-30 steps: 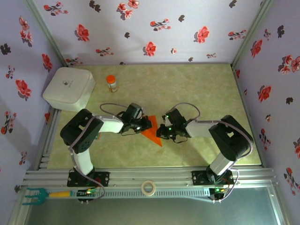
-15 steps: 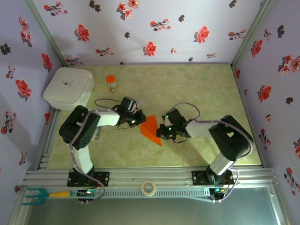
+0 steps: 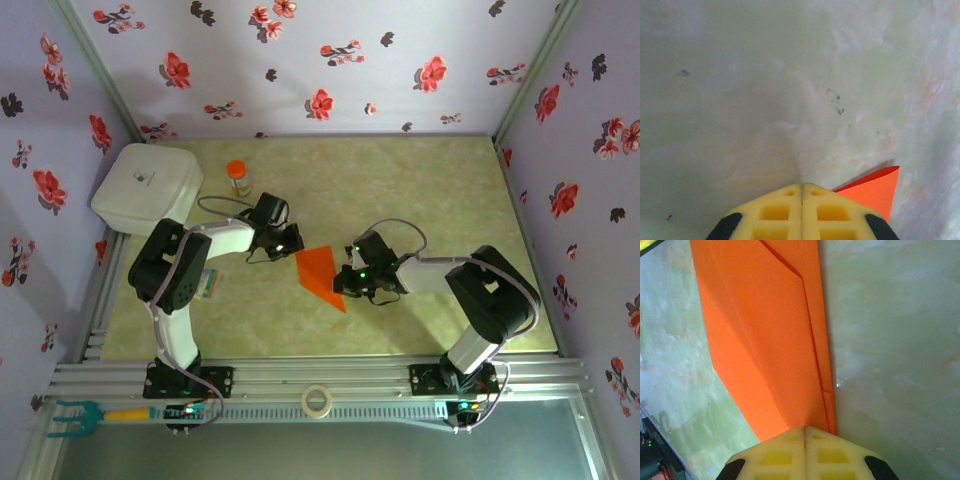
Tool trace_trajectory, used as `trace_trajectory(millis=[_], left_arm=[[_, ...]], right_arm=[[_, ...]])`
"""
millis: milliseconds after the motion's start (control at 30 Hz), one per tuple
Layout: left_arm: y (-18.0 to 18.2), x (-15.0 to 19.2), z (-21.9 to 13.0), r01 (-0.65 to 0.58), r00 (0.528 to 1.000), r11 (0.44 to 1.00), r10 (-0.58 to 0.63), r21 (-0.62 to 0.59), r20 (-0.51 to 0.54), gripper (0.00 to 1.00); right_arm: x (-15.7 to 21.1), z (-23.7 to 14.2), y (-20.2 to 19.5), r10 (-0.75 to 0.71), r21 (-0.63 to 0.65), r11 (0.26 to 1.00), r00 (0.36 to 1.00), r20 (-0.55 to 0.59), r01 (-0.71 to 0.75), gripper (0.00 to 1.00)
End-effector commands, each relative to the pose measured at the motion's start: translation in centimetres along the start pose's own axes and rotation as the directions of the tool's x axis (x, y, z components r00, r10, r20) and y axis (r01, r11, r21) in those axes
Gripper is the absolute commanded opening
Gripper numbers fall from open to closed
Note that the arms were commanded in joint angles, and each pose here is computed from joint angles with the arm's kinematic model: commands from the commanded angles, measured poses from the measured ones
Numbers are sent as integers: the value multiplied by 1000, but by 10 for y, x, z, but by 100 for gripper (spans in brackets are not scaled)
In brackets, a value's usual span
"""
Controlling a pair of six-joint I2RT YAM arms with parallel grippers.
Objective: Fold a paper plane with a square sheet of paper (pick it up from the middle)
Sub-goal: Fourth fold the wing at the center of the table.
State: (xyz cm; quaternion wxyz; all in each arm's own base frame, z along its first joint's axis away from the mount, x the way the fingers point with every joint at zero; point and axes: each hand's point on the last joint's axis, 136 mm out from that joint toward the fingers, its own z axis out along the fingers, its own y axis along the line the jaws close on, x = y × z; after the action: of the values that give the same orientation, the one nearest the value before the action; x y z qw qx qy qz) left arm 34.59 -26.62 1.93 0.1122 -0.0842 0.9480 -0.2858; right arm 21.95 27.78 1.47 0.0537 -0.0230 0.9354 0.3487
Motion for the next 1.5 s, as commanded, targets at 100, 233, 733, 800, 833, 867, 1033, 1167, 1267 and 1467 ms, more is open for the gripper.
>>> trace_trajectory(millis=[100,233,733,800,833,867,1033,1167,1267,1467], left_arm=[[-7,-10,-32,-42,997,999,44,-23,70,5],[-24,-7,-49,-73,990,997,72,5,119,8],[-61,87,9,-98,991,976,113,195,-69,6],[-47,88,14,-84,993,984,96,158,-68,5],[-42,87,15,-80,994,986,90,147,-67,5],[-37,87,17,-74,994,988,83,133,-68,5],[-19,88,25,-53,994,994,62,94,-85,4],[-15,92,26,-46,994,995,55,92,-98,4],[-15,93,26,-44,994,994,54,96,-94,3],[-18,92,25,-45,994,993,55,106,-91,3]], right_arm=[[40,5,-54,81,192,980,990,-117,-58,0],[39,5,-53,77,189,981,990,-120,-53,0],[37,5,-48,69,173,984,991,-119,-47,0],[36,4,-46,67,172,984,991,-116,-47,0],[36,3,-45,64,170,985,991,-115,-43,0],[35,2,-43,58,162,986,992,-114,-39,0],[26,-4,-27,31,127,992,994,-101,-18,0],[11,-14,3,0,52,999,998,-60,3,0],[3,-16,26,-19,-18,1000,999,-41,18,0],[-9,-3,37,-21,-28,999,1000,-19,20,0]])
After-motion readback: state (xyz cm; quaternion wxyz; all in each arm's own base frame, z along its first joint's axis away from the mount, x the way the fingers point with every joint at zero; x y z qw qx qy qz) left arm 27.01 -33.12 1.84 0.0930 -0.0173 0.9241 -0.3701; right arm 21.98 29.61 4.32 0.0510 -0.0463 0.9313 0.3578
